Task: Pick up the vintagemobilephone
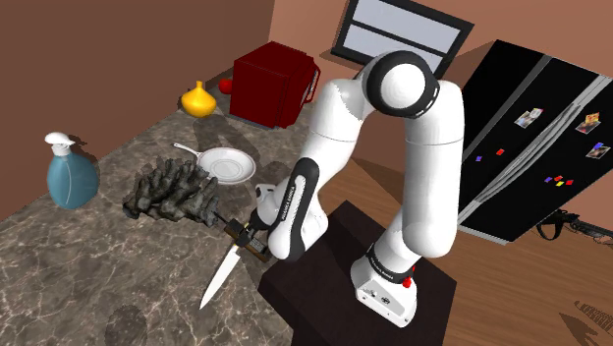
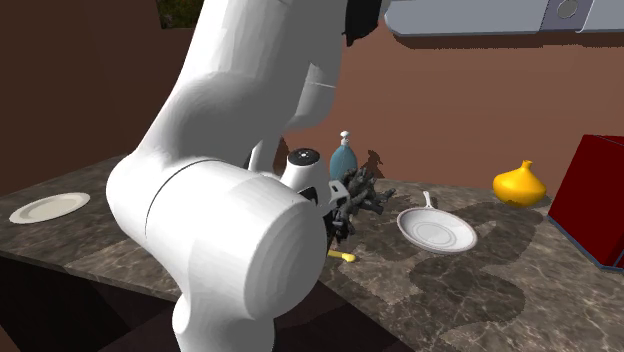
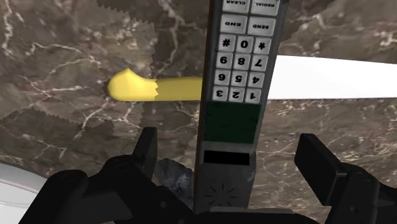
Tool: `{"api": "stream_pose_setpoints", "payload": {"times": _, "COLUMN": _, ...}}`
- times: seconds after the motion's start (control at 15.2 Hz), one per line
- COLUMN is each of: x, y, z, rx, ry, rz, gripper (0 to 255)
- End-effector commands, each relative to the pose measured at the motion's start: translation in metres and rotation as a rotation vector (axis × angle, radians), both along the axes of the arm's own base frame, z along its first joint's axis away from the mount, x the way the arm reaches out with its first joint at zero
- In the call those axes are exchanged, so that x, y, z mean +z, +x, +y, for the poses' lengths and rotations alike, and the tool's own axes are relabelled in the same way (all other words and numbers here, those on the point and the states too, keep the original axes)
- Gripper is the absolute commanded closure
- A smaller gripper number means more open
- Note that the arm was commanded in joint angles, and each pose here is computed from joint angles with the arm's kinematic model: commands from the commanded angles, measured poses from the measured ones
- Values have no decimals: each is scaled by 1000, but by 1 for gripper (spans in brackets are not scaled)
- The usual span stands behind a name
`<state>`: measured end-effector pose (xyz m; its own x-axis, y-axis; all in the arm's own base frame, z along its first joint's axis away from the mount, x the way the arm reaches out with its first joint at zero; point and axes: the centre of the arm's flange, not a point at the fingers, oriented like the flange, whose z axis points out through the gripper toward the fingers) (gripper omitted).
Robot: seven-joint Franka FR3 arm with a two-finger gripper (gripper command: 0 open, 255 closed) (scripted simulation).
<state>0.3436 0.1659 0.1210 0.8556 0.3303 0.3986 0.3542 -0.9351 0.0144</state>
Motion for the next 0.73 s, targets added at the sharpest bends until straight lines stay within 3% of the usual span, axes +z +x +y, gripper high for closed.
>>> {"api": "stream_pose_setpoints", "payload": {"times": 0.0, "x": -12, "y": 0, "z": 1, "rx": 0, "ry": 0, "rz": -1, "gripper": 0}}
{"api": "stream_pose_setpoints", "payload": {"times": 0.2, "x": -20, "y": 0, "z": 1, "rx": 0, "ry": 0, "rz": -1, "gripper": 0}}
{"api": "stream_pose_setpoints", "payload": {"times": 0.26, "x": -20, "y": -1, "z": 1, "rx": 0, "ry": 0, "rz": -1, "gripper": 255}}
{"api": "stream_pose_setpoints", "payload": {"times": 0.66, "x": -20, "y": -1, "z": 1, "rx": 0, "ry": 0, "rz": -1, "gripper": 255}}
